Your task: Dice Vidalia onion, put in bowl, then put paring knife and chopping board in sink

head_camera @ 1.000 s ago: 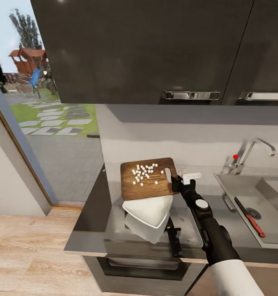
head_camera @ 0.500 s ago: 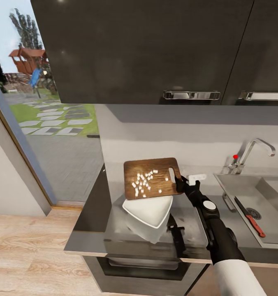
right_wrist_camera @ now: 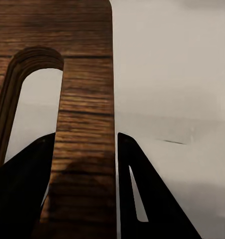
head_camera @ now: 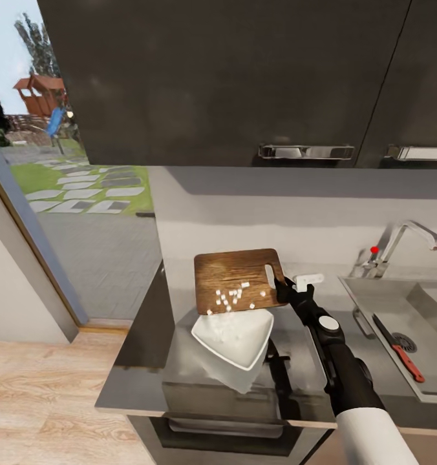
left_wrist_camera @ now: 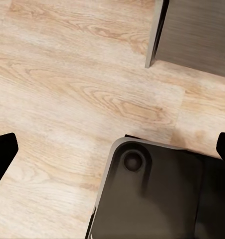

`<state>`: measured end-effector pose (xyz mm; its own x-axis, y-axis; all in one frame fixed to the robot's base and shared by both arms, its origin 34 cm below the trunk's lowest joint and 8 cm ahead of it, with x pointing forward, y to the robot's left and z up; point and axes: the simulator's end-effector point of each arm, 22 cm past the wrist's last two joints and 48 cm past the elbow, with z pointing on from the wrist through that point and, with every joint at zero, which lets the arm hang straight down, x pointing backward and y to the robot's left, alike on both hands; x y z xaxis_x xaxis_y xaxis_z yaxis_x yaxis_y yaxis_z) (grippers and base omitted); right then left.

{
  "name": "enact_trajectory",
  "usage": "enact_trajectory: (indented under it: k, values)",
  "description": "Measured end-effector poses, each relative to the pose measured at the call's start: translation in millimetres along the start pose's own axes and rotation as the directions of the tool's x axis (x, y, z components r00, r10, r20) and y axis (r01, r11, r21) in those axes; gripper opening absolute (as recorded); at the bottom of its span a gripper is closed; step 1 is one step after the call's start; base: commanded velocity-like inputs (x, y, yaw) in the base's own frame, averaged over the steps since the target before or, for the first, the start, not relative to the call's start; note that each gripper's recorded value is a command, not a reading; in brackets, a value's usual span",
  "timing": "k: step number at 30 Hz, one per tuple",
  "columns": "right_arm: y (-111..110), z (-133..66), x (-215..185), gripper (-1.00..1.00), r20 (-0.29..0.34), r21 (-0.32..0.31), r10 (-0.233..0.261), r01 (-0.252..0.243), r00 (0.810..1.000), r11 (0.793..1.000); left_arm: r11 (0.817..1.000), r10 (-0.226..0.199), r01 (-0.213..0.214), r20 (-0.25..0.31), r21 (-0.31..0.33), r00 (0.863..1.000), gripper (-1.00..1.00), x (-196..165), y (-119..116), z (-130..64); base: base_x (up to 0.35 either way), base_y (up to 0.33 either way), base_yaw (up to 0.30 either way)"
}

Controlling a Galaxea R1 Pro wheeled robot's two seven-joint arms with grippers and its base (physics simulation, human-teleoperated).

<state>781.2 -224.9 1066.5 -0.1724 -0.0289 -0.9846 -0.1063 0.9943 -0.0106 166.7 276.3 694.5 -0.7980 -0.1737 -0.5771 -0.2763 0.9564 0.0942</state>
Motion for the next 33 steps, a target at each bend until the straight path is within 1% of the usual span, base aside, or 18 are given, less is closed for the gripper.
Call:
enact_trajectory:
  k: [16,20,29,33]
  values:
    - [1,0.8,5,-1.0,-0.002,-0.001,0.0,0.0,1.0,1.0,1.0,0.0,0.0,0.0,0.0,1.0,1.0,0,0,0.0,0.003,0.0,0.0]
    - [1,1.4,3,-1.0,0.021,0.0,-0.004,0.004,1.0,1.0,1.0,0.001,-0.001,0.0,0.0,1.0,1.0,0,0,0.0,0.0,0.0,0.0]
    - [2,1.9,8,-1.0,0.013,-0.001,-0.003,0.003,1.0,1.0,1.0,0.001,-0.001,0.0,0.0,1.0,1.0,0,0,0.2,0.0,0.0,0.0]
    - [2,2.6,10,-1.0,0.034,-0.003,-0.007,0.007,0.999,1.0,1.0,0.001,-0.001,0.0,0.0,1.0,1.0,0,0,0.1,0.0,0.0,0.0]
